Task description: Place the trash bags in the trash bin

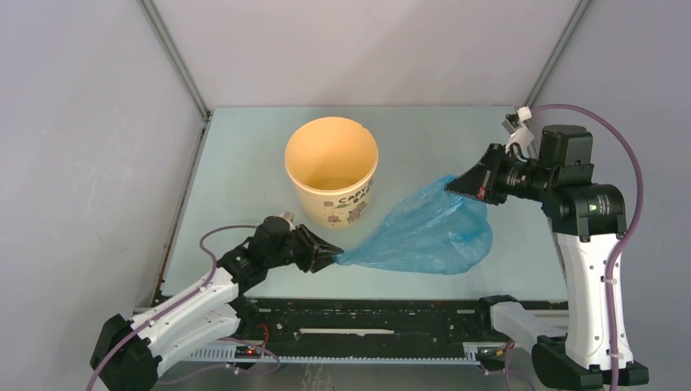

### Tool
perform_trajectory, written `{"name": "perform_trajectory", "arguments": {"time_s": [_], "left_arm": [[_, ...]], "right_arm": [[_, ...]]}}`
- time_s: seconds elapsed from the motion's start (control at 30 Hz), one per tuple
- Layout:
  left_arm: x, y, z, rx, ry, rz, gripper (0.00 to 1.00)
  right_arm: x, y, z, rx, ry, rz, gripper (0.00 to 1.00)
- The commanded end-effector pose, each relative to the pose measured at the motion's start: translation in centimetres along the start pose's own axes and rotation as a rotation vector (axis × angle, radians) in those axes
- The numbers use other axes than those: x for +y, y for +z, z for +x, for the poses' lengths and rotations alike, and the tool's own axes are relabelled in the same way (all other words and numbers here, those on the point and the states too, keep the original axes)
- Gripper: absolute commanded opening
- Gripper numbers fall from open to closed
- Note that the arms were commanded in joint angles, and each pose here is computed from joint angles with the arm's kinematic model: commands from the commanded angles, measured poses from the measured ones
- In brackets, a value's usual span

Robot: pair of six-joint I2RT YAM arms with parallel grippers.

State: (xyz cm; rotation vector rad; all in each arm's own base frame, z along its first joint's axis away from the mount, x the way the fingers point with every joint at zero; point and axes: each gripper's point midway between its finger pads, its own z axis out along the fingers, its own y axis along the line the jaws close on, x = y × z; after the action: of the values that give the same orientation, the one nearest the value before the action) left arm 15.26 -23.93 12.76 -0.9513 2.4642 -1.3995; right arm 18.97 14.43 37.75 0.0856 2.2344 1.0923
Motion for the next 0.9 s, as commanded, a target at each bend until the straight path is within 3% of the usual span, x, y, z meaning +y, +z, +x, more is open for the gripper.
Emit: {"name": "perform_trajectory", "arguments": {"time_s": [0.0, 0.1, 0.2, 0.33, 0.47, 0.6, 0.87], "left_arm": [[-0.5, 0.3, 0.8, 0.058, 0.026, 0.053, 0.33], [-0.9, 0.6, 1.2, 0.092, 0.056, 0.041, 0.26], [-1.2, 0.7, 1.2, 0.096, 0.07, 0.039, 0.27], [-1.6, 0.5, 1.0, 0.079, 0.087, 0.045, 0.07], [-3.8, -0.4, 0.6, 0.03, 0.187, 0.07, 0.04], [-9.4, -2.2, 0.3, -0.026, 0.407, 0.107, 0.01], [-25.5, -7.2, 1.6, -0.106, 0.74, 0.357, 0.0]], "right_arm": [[0.6, -0.4, -0.6, -0.036, -0.038, -0.015, 0.0], [0.5, -0.3, -0.7, -0.034, -0.037, -0.014, 0.0], [0.5, -0.3, -0.6, -0.035, -0.038, -0.013, 0.0], [0.4, -0.4, -0.6, -0.041, -0.037, -0.006, 0.0], [0.2, -0.9, -0.5, -0.059, -0.026, 0.015, 0.0], [0.5, -1.5, -0.9, -0.094, -0.023, 0.021, 0.0], [5.0, -3.5, -5.0, -0.21, -0.078, -0.07, 0.0]]}}
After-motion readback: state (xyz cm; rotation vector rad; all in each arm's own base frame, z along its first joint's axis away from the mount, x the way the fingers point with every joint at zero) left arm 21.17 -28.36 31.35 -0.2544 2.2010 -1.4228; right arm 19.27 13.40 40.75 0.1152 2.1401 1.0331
